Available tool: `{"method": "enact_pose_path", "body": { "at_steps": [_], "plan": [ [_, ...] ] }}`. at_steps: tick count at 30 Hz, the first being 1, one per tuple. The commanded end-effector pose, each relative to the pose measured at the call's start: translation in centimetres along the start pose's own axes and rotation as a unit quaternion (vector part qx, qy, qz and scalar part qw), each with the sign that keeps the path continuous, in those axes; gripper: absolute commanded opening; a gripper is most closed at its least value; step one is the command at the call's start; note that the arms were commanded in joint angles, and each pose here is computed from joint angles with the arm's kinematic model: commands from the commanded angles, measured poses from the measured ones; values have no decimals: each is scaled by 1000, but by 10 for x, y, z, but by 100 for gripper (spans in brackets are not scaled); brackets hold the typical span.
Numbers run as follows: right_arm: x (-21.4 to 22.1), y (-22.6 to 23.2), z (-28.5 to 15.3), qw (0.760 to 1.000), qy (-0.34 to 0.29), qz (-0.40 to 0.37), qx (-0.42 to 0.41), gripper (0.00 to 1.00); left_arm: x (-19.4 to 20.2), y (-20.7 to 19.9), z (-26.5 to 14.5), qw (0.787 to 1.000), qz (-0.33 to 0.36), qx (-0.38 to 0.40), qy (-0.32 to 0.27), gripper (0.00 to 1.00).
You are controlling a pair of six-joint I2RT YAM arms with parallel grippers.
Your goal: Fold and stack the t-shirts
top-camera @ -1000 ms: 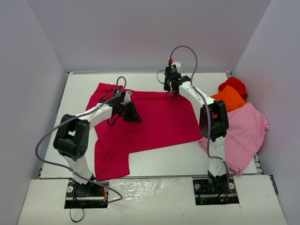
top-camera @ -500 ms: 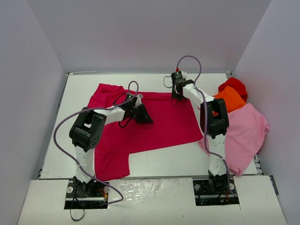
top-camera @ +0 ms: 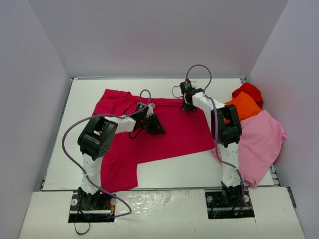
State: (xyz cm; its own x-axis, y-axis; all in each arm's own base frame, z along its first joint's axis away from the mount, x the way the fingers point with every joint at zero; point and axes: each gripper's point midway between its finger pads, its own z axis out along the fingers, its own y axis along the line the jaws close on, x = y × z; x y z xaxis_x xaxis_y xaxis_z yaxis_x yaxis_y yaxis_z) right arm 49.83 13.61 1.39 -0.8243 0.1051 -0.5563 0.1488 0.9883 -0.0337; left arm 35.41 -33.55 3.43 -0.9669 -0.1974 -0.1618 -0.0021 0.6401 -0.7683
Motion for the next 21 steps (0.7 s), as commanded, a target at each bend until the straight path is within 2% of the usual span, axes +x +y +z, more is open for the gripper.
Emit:
{"method": "enact_pose_path", "body": {
  "at_steps": [1,9,13,16,18,21],
  "plan": [
    [-32,-1,1,999,-40,1,24,0,-9,-33,-11,998,32,45,-23,0],
    [-87,5,7,996,-90,11,11,0,-3,-27,-9,999,30,42,-13,0],
    [-126,8,12,990,-134,33,-3,0,3,-19,-9,999,26,36,-6,0],
    [-151,20,11,982,-178,44,-44,0,8,-15,-11,999,23,33,-3,0],
    [-195,30,-20,958,-268,58,-87,0,13,-11,-13,999,23,30,0,0],
    [-202,30,-40,939,-317,69,-114,0,14,-15,-20,999,30,32,-7,0]
  ]
}}
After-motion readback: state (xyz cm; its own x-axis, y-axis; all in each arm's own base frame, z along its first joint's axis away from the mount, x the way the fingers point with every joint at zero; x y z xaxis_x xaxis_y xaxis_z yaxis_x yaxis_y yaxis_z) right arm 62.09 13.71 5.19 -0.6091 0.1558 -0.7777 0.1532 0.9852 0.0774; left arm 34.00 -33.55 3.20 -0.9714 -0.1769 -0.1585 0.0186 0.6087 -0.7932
